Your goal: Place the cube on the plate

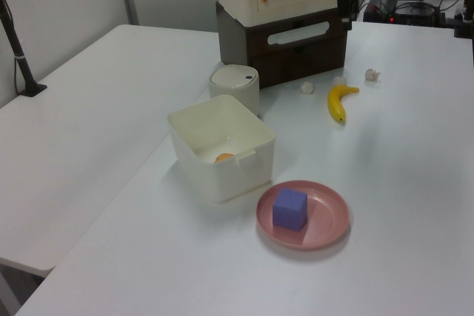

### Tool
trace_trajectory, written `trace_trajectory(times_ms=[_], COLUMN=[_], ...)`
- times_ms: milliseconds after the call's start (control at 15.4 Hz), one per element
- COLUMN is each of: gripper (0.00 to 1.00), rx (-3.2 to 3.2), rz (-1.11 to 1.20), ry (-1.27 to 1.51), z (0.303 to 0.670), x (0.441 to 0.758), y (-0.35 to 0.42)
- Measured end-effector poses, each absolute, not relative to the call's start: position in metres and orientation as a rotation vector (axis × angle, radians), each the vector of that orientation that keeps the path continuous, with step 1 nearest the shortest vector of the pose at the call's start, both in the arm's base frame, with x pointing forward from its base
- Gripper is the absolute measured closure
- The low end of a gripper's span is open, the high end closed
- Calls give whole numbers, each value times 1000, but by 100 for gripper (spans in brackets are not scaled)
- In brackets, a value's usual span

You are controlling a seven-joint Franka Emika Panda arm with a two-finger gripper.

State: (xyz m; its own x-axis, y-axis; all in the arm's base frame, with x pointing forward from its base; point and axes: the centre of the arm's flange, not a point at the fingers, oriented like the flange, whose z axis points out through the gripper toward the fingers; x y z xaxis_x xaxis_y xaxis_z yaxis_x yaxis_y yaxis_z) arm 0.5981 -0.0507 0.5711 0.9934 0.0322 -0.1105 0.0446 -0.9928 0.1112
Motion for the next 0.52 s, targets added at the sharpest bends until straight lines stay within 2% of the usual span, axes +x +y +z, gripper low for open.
trace_trajectory(times_ms=[521], gripper=[0], rx=[3023], rz=[-165], ry=[21], z=[570], x=[598], y=[-50])
